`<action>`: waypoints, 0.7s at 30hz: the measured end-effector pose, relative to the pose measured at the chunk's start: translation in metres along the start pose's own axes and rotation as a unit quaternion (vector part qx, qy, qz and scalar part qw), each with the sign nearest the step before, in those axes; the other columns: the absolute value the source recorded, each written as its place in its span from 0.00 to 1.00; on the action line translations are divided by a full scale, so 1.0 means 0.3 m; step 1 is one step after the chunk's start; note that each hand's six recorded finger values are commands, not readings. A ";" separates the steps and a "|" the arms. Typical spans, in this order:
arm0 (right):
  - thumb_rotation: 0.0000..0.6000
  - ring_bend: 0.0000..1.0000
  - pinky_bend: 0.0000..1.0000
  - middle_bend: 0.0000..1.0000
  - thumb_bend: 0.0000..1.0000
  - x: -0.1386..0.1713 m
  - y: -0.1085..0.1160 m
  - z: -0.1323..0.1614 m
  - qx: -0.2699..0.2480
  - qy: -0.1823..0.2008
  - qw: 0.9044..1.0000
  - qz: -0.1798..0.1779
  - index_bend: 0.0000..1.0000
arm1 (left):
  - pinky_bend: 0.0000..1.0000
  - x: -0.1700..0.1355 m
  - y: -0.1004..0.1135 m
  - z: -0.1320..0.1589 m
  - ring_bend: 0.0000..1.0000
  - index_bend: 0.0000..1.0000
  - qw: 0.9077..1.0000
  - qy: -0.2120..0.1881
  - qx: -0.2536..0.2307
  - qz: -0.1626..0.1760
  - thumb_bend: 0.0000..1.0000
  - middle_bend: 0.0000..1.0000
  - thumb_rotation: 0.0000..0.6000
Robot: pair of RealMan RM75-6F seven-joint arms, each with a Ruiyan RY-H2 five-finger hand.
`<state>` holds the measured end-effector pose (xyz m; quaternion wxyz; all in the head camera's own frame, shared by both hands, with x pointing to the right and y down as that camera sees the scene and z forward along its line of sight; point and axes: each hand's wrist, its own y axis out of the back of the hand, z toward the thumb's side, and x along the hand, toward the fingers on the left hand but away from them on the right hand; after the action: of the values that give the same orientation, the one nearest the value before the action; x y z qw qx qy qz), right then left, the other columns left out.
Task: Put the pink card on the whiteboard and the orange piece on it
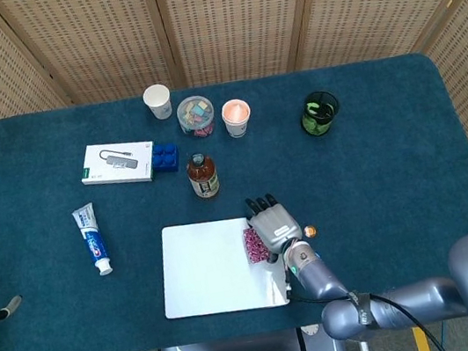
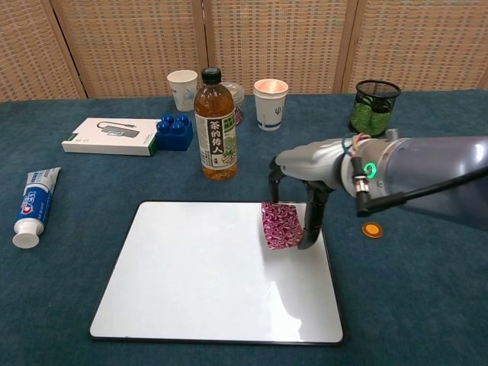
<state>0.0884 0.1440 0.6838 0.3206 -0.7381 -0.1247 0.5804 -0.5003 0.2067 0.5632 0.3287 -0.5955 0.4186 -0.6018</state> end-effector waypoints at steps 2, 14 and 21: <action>1.00 0.00 0.00 0.00 0.07 -0.011 0.003 0.028 -0.005 -0.004 1.000 0.002 0.23 | 0.00 0.002 -0.001 -0.001 0.00 0.00 1.000 0.000 0.000 -0.001 0.00 0.00 1.00; 1.00 0.00 0.00 0.00 0.00 0.001 0.029 0.008 -0.010 -0.018 1.000 0.007 0.00 | 0.00 0.004 -0.001 -0.005 0.00 0.00 1.000 0.001 -0.002 -0.004 0.00 0.00 1.00; 1.00 0.00 0.00 0.00 0.02 0.045 0.045 -0.116 -0.010 -0.033 0.999 -0.008 0.14 | 0.00 -0.001 -0.004 0.004 0.00 0.00 1.000 -0.002 0.001 -0.003 0.00 0.00 1.00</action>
<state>0.1223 0.1296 0.6692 0.3138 -0.7208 -0.1468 0.6004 -0.4990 0.2073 0.5641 0.3287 -0.5978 0.4154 -0.6017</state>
